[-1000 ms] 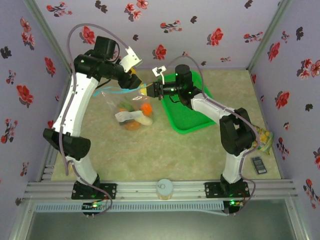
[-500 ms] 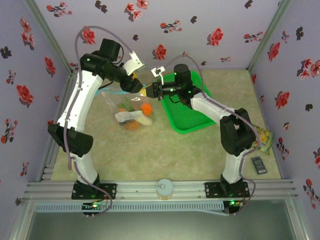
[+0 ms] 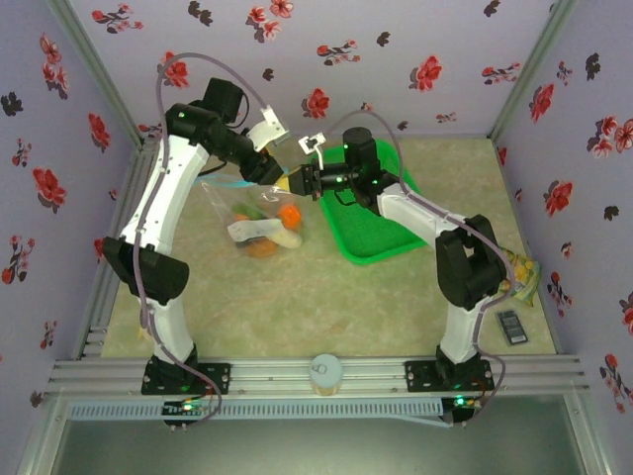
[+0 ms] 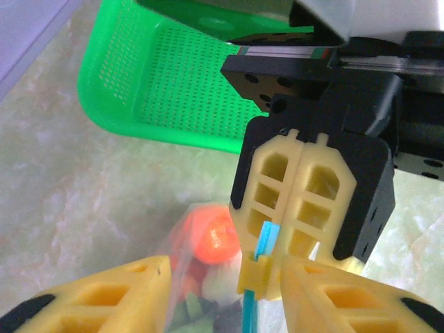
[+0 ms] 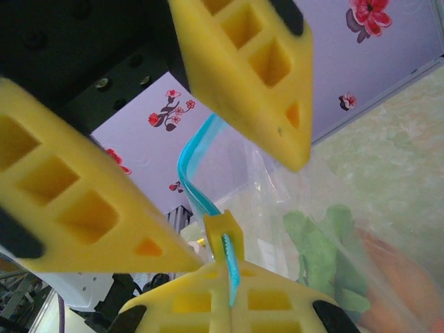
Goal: Place the food in the zip-top bag and seal the zipper
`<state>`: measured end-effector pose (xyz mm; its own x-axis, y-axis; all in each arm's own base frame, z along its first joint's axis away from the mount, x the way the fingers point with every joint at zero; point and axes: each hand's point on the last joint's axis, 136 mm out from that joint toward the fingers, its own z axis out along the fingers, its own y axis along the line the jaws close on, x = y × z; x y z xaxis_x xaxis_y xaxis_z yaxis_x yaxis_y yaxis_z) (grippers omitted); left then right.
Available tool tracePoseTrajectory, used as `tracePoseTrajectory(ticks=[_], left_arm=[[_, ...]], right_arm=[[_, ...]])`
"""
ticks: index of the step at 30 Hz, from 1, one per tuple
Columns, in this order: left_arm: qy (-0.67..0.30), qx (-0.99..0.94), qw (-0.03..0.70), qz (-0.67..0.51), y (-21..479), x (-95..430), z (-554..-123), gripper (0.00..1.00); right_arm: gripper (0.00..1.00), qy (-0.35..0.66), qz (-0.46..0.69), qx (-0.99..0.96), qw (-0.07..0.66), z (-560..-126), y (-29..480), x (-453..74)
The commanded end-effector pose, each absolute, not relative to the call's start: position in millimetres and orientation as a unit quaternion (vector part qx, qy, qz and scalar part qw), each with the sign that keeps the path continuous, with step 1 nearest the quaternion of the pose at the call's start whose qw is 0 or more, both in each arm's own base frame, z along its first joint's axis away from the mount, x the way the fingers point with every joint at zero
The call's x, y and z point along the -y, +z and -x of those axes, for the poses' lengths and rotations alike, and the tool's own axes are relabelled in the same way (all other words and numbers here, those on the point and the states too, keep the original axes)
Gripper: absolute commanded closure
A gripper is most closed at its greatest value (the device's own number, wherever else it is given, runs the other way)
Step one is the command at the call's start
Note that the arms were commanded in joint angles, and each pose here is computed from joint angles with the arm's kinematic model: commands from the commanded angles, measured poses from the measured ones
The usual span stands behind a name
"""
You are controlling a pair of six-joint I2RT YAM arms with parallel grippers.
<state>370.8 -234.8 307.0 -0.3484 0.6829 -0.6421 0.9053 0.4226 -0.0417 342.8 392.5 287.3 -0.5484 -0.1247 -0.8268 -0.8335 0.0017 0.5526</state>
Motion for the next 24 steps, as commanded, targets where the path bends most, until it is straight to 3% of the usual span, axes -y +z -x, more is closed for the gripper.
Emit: tracePoseTrajectory(ticks=[1, 12, 16, 24], left_arm=[[-0.219, -0.793, 0.257, -0.507, 304.4, 240.6, -362.3, 0.64], [-0.221, -0.797, 0.241, -0.508, 300.3, 239.5, -361.7, 0.82], [-0.216, -0.795, 0.254, -0.506, 305.6, 239.1, -365.1, 0.96], [-0.207, -0.799, 0.269, -0.497, 312.9, 231.1, -368.0, 0.98]], right_arm=[[1.0, 0.593, 0.392, -0.618, 0.337, -337.1, 322.3, -391.6], [1.0, 0.584, 0.391, -0.624, 0.342, -338.7, 319.6, -390.4], [1.0, 0.575, 0.384, -0.632, 0.35, -342.5, 317.2, -388.6], [1.0, 0.558, 0.368, -0.644, 0.373, -351.0, 319.6, -376.0]])
